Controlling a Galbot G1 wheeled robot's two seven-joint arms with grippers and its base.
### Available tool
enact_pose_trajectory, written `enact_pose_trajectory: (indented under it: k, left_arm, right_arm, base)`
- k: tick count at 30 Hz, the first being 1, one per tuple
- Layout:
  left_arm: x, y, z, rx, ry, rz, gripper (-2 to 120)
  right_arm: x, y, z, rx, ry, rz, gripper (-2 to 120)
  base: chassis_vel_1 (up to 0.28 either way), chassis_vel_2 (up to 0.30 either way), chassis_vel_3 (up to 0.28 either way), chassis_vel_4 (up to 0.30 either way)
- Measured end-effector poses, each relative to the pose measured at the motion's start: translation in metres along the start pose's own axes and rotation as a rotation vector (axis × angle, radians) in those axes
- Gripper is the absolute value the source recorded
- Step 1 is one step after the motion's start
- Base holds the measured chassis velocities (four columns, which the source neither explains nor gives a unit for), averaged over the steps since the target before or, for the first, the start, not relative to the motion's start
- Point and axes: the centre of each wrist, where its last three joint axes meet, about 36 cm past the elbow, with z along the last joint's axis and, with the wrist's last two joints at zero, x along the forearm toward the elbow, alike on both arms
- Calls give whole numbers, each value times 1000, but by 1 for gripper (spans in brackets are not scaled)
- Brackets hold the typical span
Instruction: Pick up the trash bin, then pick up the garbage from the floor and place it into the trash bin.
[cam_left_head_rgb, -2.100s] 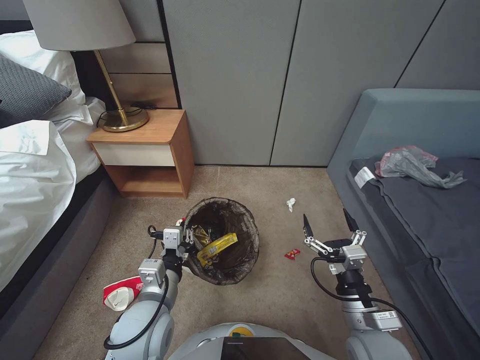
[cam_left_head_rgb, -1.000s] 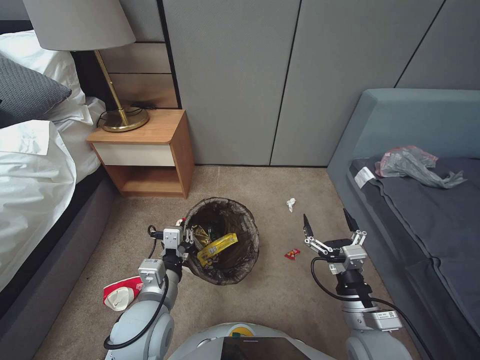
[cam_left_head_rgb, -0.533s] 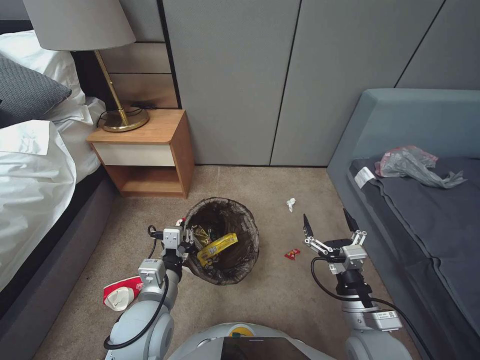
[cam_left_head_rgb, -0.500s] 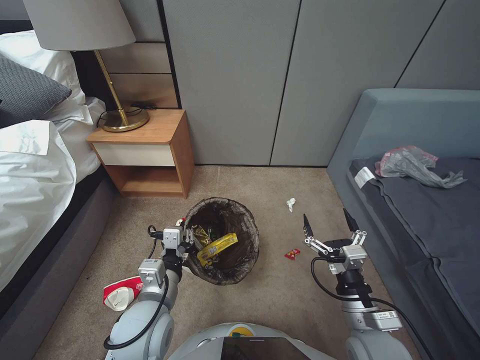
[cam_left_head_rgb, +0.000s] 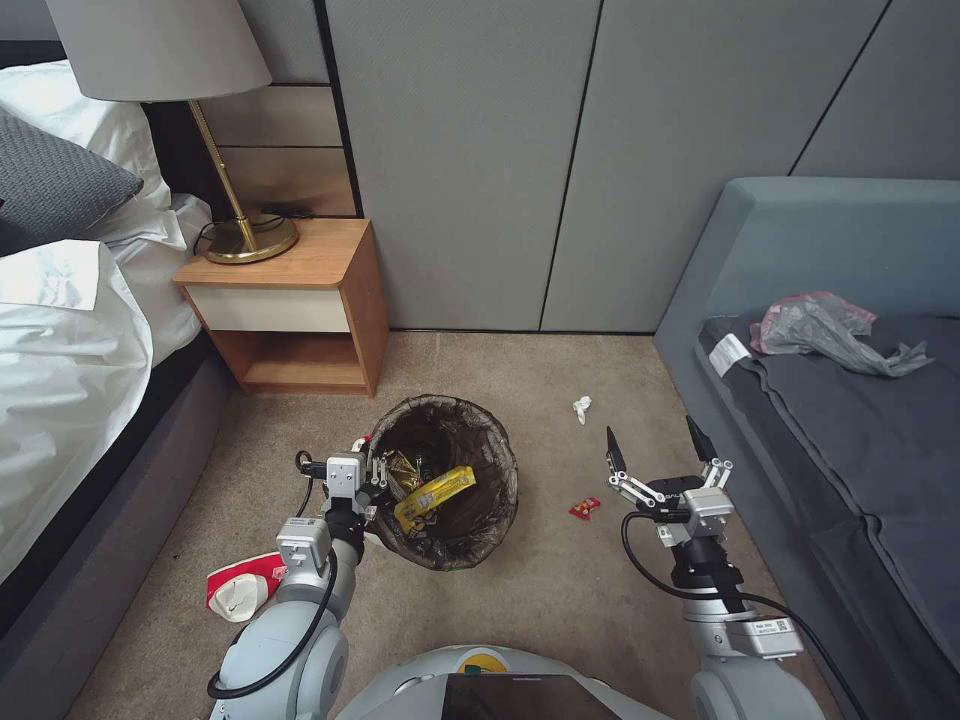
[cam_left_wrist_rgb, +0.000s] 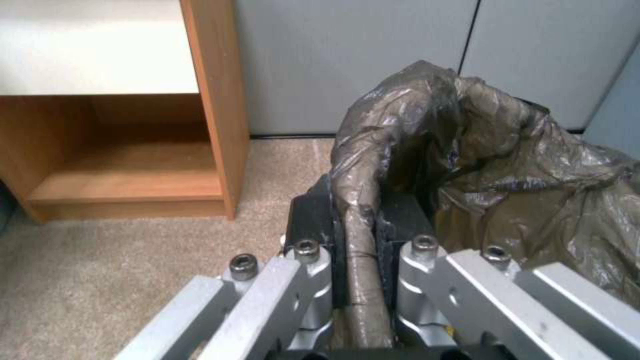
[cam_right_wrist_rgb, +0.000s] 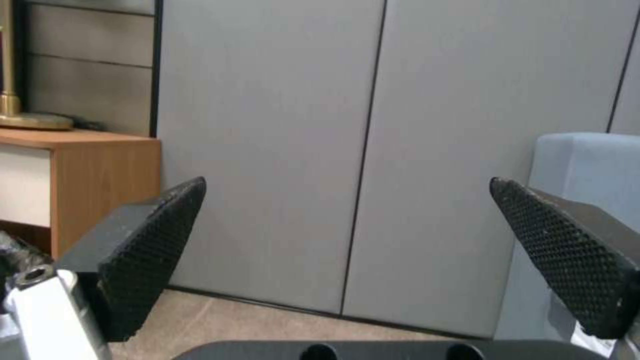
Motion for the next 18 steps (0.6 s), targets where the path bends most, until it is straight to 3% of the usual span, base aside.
enact_pose_trajectory:
  k: [11, 13, 14, 18]
  left_arm:
    - [0, 0, 0, 0, 0, 0, 7]
    - [0, 0, 0, 0, 0, 0, 7]
    - [0, 0, 0, 0, 0, -1, 7]
    - [0, 0, 0, -1, 0, -2, 7]
  right_arm:
    - [-8, -1, 1, -16, 15, 2, 100]
    - [-31, -4, 3, -52, 50, 2, 100]
    - [-37, -8, -1, -13, -35, -18, 100]
    - [-52, -9, 0, -37, -16, -38, 100]
  base:
    - [0, 0, 0, 0]
    - [0, 0, 0, 0]
    - [0, 0, 0, 0]
    - [0, 0, 0, 0]
